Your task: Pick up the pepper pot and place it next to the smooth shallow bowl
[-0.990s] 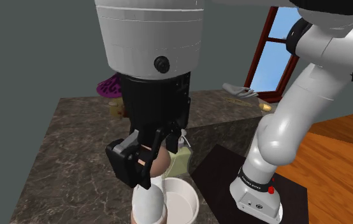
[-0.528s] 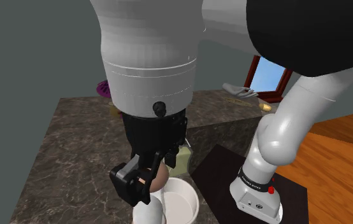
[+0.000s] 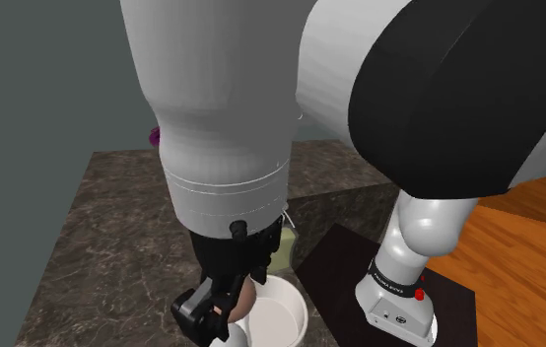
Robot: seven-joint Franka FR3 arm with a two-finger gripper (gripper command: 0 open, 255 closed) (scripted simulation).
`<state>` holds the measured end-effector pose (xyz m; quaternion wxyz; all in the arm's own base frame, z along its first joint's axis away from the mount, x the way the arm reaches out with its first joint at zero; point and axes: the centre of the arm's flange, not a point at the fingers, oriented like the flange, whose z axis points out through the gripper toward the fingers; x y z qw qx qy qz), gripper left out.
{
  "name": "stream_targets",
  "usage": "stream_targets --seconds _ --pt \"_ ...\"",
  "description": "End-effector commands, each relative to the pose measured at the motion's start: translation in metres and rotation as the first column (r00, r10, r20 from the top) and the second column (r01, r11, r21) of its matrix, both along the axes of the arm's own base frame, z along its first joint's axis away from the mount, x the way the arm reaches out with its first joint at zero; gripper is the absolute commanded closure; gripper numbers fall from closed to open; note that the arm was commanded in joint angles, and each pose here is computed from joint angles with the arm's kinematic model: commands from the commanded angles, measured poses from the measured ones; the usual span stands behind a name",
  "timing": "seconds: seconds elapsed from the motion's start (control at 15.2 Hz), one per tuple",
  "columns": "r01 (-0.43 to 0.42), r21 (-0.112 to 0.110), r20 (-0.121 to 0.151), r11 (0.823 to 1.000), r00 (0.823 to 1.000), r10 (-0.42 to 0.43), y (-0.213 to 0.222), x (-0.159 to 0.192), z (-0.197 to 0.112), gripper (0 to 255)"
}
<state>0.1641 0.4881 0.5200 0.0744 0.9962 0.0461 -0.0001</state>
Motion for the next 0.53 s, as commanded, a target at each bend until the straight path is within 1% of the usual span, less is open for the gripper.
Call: stream_targets --seconds 0.0,0.46 --pt "0.0 0.001 0.0 1.0 1.0 0.0 -0.001 -0.001 -0.01 255" --pt "0.0 0.001 0.0 1.0 1.0 0.0 -0.001 -0.001 -0.047 255"
